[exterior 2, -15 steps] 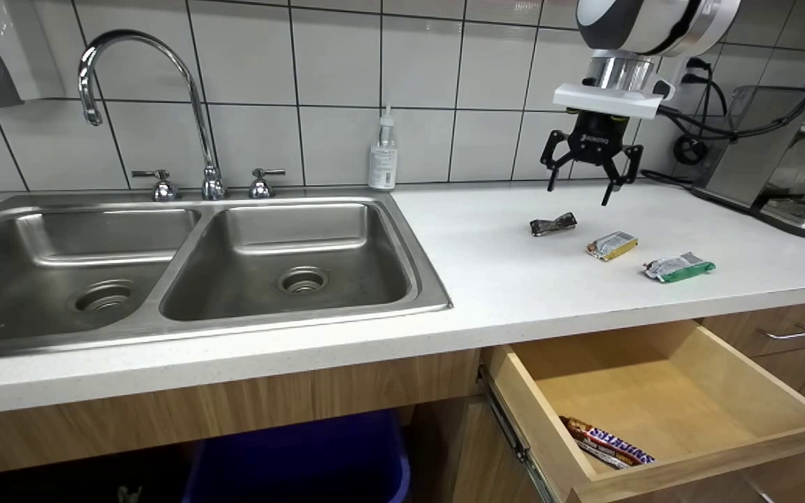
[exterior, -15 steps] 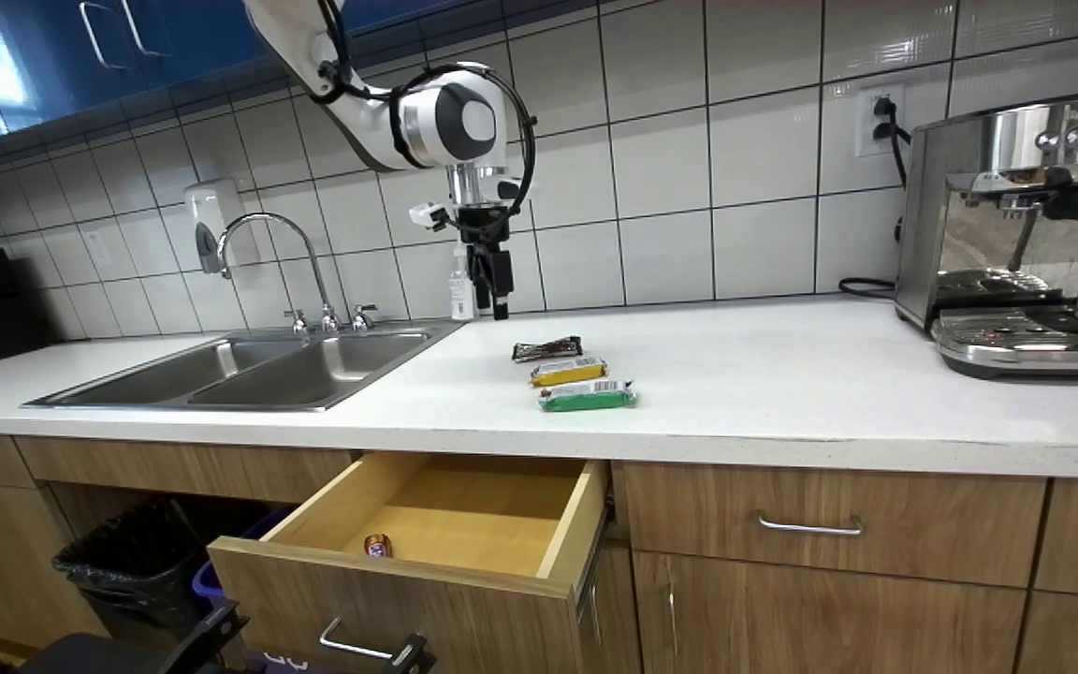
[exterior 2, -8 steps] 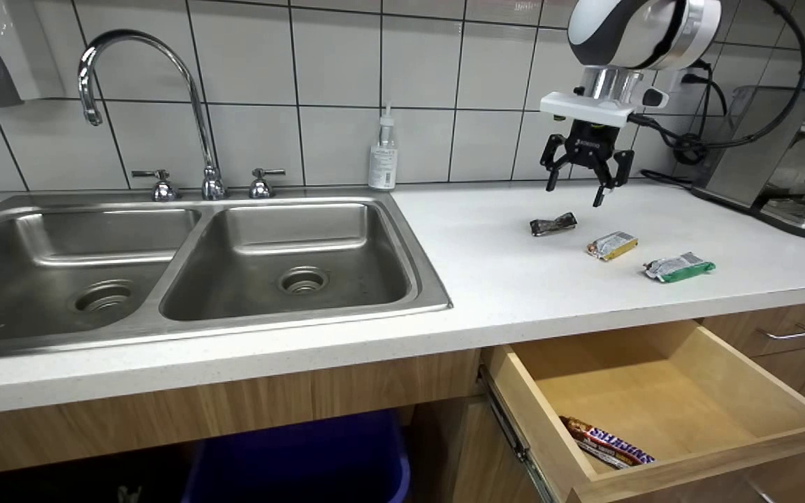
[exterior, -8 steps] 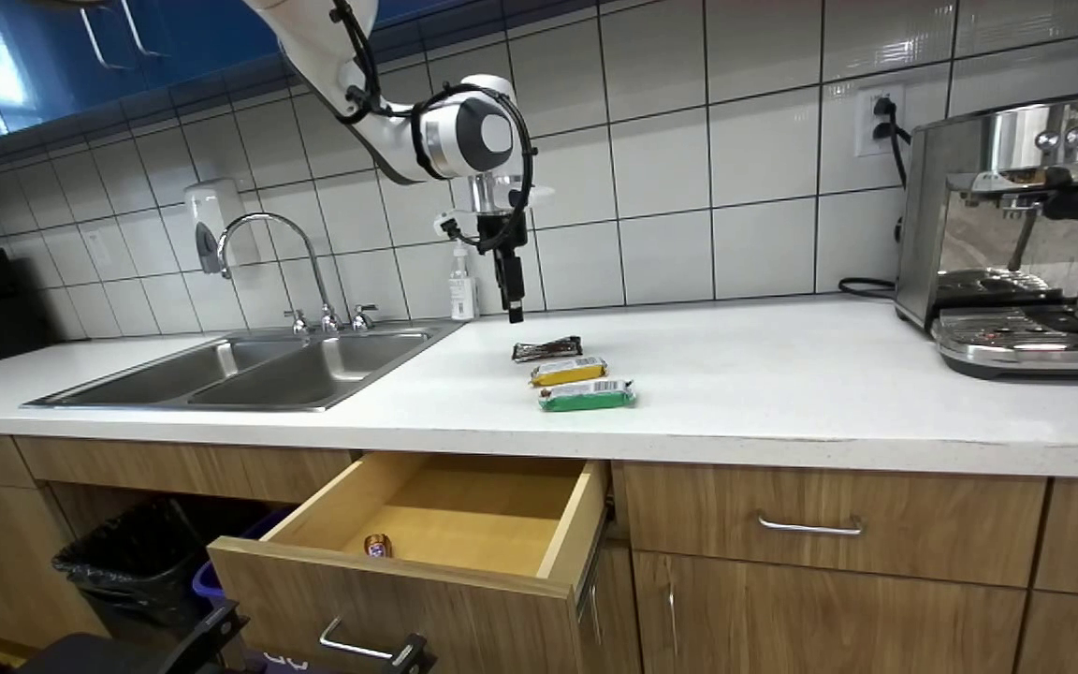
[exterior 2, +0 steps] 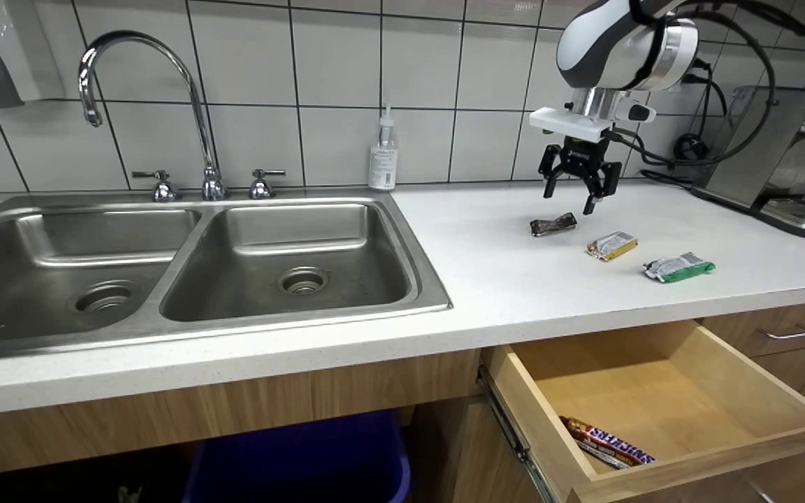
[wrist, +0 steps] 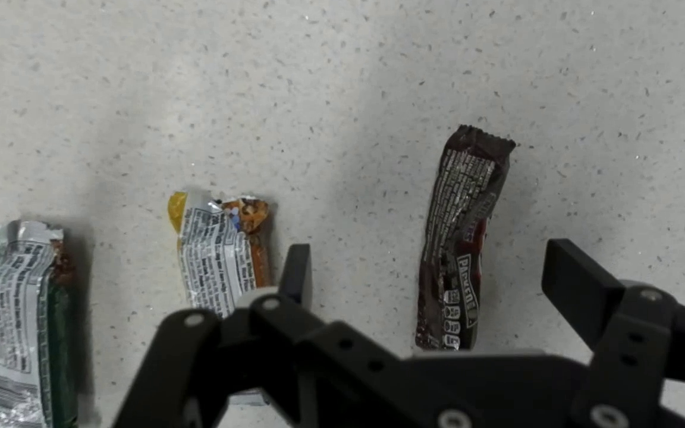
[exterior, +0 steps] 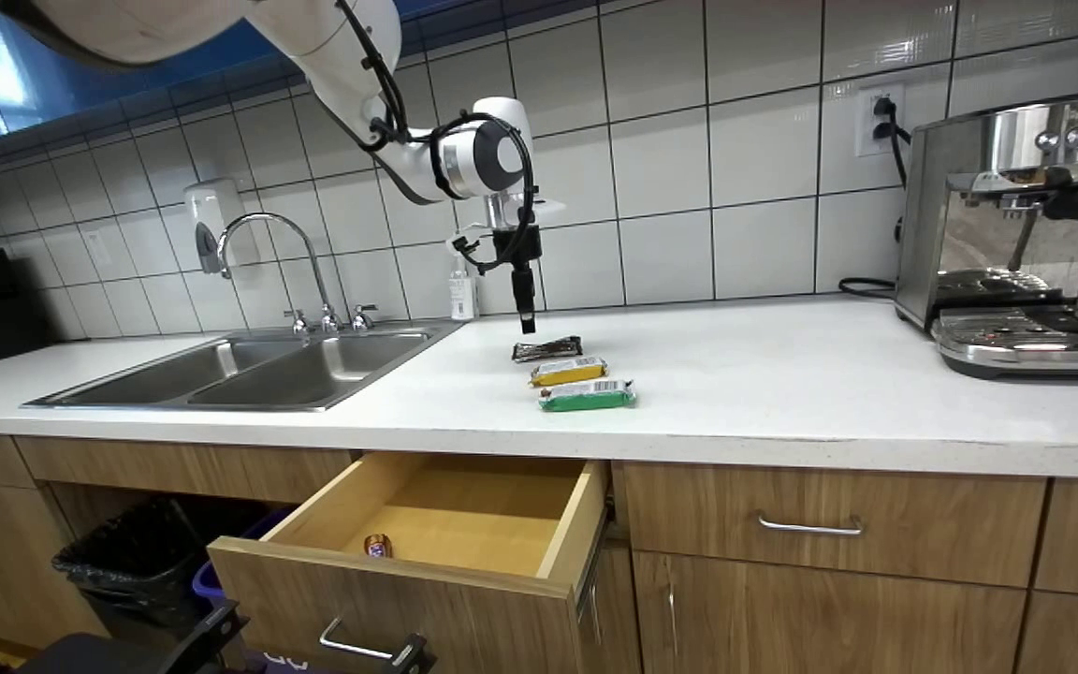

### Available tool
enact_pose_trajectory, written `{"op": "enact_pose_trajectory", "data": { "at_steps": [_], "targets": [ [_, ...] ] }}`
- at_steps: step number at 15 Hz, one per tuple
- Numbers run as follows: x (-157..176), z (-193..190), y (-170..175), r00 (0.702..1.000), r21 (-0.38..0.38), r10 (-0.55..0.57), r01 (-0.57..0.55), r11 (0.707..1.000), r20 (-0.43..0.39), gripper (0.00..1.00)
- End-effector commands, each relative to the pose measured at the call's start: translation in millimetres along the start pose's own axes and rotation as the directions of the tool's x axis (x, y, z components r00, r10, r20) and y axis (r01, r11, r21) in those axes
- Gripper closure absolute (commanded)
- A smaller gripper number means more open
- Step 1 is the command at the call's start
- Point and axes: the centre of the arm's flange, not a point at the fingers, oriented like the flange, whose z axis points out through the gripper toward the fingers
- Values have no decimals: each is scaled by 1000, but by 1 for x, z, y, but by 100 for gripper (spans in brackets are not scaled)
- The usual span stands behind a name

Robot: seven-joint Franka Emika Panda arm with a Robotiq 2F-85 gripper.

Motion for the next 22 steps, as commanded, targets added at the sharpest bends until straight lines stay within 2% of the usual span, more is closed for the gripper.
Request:
{"op": "enact_pose_trajectory", "data": {
  "at_steps": [1,22],
  "targets": [
    [10,7,-22,998,5,55,-55,998,-19,0],
    [15,49,-46,998,-10,54,-54,998,-10,0]
  ]
}}
